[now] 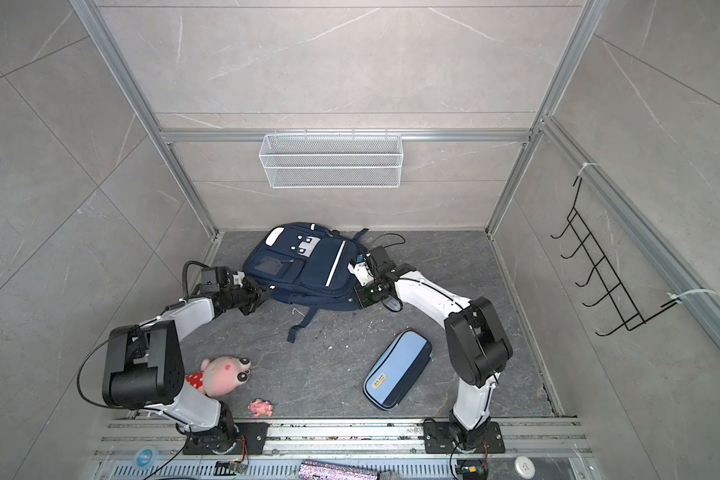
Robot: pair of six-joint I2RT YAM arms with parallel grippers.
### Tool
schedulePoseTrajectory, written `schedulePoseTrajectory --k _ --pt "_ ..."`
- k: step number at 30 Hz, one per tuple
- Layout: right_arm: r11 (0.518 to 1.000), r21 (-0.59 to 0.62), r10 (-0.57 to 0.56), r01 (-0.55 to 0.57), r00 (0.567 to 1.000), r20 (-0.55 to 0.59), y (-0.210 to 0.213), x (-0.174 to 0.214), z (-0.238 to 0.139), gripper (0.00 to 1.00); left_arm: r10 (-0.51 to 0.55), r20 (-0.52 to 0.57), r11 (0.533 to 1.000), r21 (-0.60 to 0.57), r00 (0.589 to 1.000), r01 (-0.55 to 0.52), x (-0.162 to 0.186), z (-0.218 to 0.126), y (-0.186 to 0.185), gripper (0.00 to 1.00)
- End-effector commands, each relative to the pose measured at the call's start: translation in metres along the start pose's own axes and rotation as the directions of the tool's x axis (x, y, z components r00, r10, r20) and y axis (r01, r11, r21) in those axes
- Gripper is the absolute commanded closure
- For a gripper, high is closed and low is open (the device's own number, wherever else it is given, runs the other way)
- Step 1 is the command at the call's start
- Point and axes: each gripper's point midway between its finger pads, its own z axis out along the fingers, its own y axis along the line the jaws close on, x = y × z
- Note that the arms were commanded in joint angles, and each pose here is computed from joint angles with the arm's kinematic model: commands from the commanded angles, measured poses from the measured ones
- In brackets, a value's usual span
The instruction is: Pack the student bag
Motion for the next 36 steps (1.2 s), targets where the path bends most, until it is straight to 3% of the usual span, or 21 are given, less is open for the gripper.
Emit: schedulePoseTrajectory --k 1,2,3,4,7,11,18,22,25,34,36 --pt "1.000 0.003 -0.013 0.013 1.000 -0.001 0.001 0.005 0.000 1.00 0.083 0.021 0.996 0.031 0.996 -0.084 -0.009 -0.011 -0.019 0.32" --pt "1.000 0.001 -0.018 0.018 1.000 0.007 0.003 0.002 0.000 1.00 0.089 0.026 0.996 0.021 0.996 -0.089 -0.005 -0.015 -0.020 0.15" --pt "1.000 -0.002 -0.028 0.028 0.999 0.019 0.007 -0.002 0.000 1.00 0.104 0.027 0.995 -0.003 0.994 -0.104 0.003 -0.020 -0.021 0.04" --pt "0.999 -0.008 -0.041 0.041 0.999 0.032 0.013 -0.005 -0.001 1.00 0.135 0.025 0.990 -0.035 0.990 -0.134 0.013 -0.025 -0.023 0.01" --pt "0.994 -0.060 -0.086 0.090 0.994 0.067 0.037 -0.016 -0.003 1.00 0.201 -0.031 0.969 -0.143 0.979 -0.204 0.055 -0.034 -0.023 0.01" --pt "0.979 -0.122 -0.152 0.163 0.984 0.089 0.071 -0.021 -0.009 1.00 0.143 -0.058 0.969 -0.193 0.988 -0.152 0.100 -0.042 -0.008 0.00" --pt "0.960 -0.175 -0.204 0.217 0.975 0.088 0.105 -0.013 -0.015 1.00 0.070 -0.115 0.998 -0.001 0.991 -0.070 0.136 -0.018 -0.033 0.01" --pt "0.955 -0.192 -0.212 0.226 0.973 0.092 0.112 -0.010 -0.016 1.00 0.026 -0.108 1.000 0.003 0.994 -0.025 0.133 -0.001 -0.039 0.01" --pt "0.947 -0.223 -0.210 0.233 0.970 0.120 0.123 -0.014 -0.019 1.00 -0.025 -0.097 1.000 -0.014 0.995 0.024 0.128 0.012 -0.032 0.04" --pt "0.932 -0.246 -0.238 0.267 0.961 0.143 0.151 -0.015 -0.019 1.00 -0.044 -0.070 0.997 0.060 0.997 0.049 0.131 0.053 -0.051 0.29" --pt "0.928 -0.254 -0.244 0.273 0.960 0.140 0.159 -0.012 -0.016 1.00 -0.033 -0.076 0.994 0.097 0.997 0.040 0.131 0.057 -0.063 0.46"
